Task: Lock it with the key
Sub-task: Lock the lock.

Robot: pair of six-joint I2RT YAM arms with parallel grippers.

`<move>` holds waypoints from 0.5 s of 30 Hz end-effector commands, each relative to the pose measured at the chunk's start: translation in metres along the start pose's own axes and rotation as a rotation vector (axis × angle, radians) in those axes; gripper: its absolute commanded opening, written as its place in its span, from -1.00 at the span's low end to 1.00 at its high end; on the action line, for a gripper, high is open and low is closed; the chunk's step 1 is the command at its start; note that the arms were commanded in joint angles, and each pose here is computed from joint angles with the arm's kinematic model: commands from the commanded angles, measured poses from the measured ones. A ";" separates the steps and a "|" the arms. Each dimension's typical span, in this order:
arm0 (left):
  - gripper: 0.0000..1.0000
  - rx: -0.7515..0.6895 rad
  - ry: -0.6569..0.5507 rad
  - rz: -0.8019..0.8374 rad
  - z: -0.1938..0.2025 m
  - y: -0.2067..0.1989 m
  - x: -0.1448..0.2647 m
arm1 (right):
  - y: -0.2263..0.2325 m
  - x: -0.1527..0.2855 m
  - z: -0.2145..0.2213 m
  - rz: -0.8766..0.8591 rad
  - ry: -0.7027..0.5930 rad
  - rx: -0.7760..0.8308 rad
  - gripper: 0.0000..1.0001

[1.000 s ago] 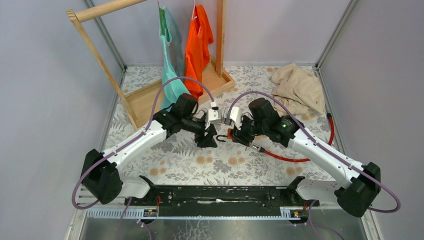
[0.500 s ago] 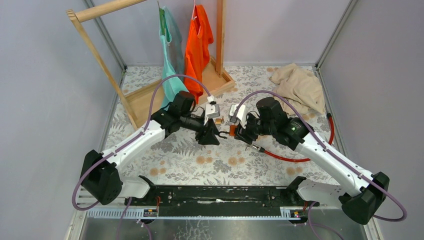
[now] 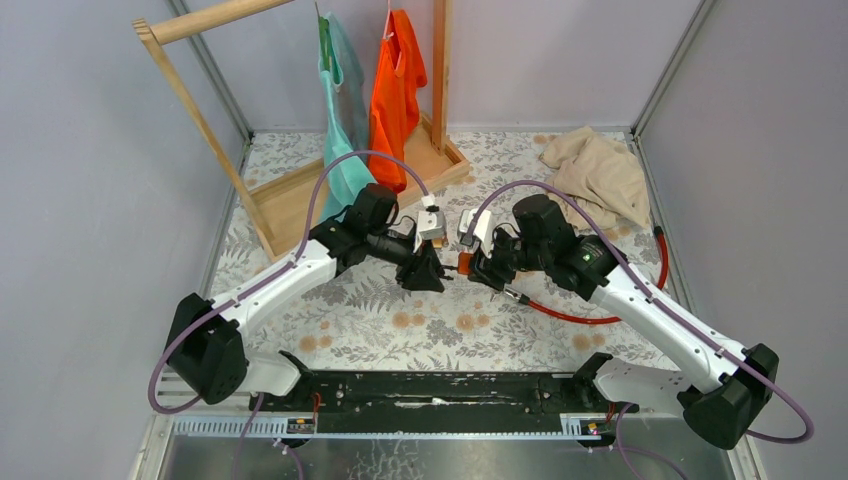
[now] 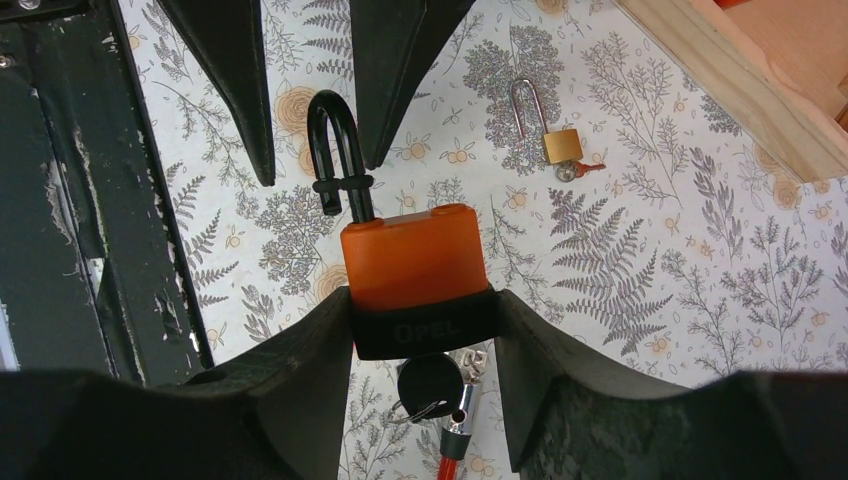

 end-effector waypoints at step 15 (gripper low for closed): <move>-0.38 -0.045 -0.050 0.025 -0.017 0.003 -0.006 | -0.002 -0.003 -0.006 -0.030 -0.048 0.018 -1.00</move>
Point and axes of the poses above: each gripper's point midway between its finger pads, its own x axis back along the fingers, its own y axis along the line the jaws close on, z = x × y, the point moved 9 cm from there along x, back along the fingers, and after that the axes turned 8 degrees about x, right-handed, at the moved point
